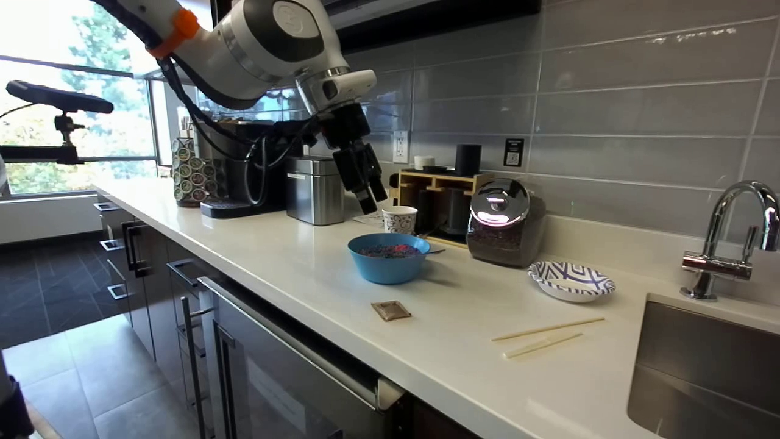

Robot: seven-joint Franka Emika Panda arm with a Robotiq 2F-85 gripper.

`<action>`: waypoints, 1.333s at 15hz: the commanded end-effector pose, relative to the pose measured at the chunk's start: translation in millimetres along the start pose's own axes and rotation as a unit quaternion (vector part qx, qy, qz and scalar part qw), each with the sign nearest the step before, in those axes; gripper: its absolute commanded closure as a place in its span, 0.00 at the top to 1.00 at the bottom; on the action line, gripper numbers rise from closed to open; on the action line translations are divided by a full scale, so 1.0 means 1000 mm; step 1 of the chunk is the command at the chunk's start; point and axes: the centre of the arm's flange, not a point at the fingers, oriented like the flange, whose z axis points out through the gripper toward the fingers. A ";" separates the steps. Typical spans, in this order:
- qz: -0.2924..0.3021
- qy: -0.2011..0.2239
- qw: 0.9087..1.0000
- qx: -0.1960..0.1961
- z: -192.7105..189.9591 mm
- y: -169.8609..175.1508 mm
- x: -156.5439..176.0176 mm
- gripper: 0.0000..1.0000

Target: Use the spoon to get some cereal from the blue bowl and put it in the coffee cup on the left.

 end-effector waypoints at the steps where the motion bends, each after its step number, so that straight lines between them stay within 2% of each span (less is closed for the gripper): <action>1: 0.060 -0.006 0.997 -0.050 0.030 -0.017 -0.018 1.00; 3: 0.092 0.004 0.994 -0.060 0.041 -0.026 -0.031 1.00; 6: 0.131 0.030 0.989 -0.056 0.052 -0.041 -0.046 1.00; 8: 0.150 0.073 0.985 -0.052 0.056 -0.050 -0.048 1.00; 12: 0.147 0.122 0.980 -0.055 0.057 -0.061 -0.039 1.00; 13: 0.143 0.109 0.983 -0.048 0.043 -0.044 -0.041 1.00; 20: 0.142 0.112 0.982 -0.052 0.052 -0.053 -0.034 1.00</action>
